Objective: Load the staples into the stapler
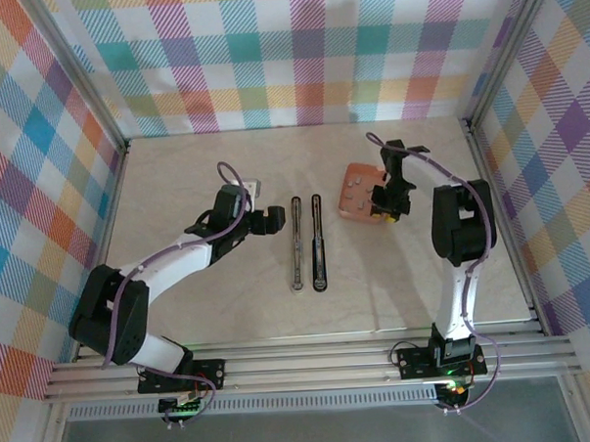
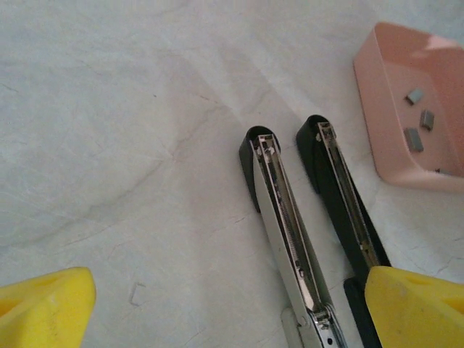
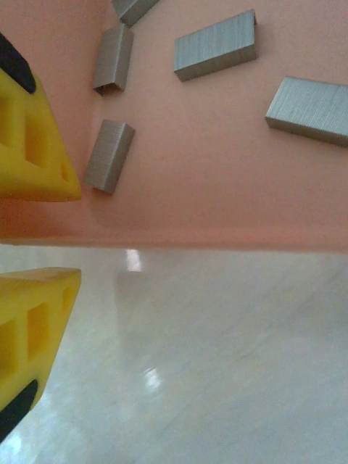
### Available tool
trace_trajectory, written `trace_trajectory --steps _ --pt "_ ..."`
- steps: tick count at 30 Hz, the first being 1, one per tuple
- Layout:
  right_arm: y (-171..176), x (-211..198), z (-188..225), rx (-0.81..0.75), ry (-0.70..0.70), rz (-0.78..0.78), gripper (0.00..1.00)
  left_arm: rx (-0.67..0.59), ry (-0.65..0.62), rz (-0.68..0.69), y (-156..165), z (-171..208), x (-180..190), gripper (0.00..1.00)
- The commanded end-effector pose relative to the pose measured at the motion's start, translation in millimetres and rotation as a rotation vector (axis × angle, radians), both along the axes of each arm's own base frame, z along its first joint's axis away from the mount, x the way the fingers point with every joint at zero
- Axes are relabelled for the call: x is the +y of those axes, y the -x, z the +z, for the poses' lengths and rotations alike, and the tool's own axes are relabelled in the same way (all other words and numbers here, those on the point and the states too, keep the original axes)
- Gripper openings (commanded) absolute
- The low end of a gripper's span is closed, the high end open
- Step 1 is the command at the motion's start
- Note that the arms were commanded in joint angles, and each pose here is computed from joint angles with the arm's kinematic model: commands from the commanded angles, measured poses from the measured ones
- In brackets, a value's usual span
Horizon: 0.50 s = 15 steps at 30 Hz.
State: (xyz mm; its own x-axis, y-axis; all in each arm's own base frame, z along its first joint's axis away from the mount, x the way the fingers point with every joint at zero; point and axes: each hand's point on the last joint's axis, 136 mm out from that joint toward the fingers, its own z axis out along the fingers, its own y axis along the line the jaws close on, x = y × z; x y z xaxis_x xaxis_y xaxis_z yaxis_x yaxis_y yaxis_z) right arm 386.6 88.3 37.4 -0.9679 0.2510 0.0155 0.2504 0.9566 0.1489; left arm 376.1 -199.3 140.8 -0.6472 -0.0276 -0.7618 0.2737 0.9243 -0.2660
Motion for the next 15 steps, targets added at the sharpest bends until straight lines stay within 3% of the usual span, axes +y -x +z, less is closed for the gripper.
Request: trace_trajectory --steps 1,9,15 --pt "29 -13 9 0.033 0.038 0.026 0.29 -0.035 0.012 -0.011 10 14 5 0.95" --pt "107 -31 -3 0.126 0.086 0.027 0.29 -0.054 0.033 0.008 33 21 16 0.95" --pt "141 -47 13 0.134 0.15 0.032 0.33 -0.052 0.033 0.017 49 20 22 0.95"
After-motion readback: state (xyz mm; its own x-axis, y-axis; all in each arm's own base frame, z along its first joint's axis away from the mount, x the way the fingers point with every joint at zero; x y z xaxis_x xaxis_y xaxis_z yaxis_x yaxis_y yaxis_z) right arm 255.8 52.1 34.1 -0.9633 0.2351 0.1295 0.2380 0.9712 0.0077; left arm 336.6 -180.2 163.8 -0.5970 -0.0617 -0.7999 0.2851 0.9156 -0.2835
